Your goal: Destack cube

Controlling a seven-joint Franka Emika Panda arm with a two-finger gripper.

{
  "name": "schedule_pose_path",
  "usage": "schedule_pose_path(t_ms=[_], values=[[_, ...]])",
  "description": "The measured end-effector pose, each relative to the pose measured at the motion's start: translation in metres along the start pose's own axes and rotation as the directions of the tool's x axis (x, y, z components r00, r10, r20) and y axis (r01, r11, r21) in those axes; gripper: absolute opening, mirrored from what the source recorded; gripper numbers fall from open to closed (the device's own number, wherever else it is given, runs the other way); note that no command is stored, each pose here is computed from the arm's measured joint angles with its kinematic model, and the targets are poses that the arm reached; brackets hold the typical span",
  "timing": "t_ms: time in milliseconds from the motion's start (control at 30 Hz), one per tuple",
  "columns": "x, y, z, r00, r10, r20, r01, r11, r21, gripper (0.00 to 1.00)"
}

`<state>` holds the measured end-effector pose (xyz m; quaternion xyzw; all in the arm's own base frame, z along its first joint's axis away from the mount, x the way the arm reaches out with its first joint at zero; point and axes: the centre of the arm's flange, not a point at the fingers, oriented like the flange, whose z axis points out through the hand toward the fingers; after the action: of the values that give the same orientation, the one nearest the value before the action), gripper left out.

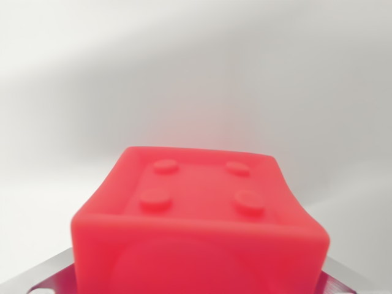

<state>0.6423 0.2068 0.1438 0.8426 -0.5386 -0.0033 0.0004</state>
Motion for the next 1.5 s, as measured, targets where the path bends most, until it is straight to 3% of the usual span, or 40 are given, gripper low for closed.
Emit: schedule_pose_path(t_ms=[633,833,867,1500], values=[[0.0,0.0,0.026,1.0,0.0,-0.0005,0.0,1.0,-0.0001,0.0],[0.0,-0.001,0.026,1.0,0.0,-0.0008,0.0,1.0,0.0017,0.0],[0.0,-0.001,0.026,1.0,0.0,-0.0008,0.0,1.0,0.0017,1.0],[0.0,0.0,0.028,1.0,0.0,-0.0008,0.0,1.0,0.0007,1.0]])
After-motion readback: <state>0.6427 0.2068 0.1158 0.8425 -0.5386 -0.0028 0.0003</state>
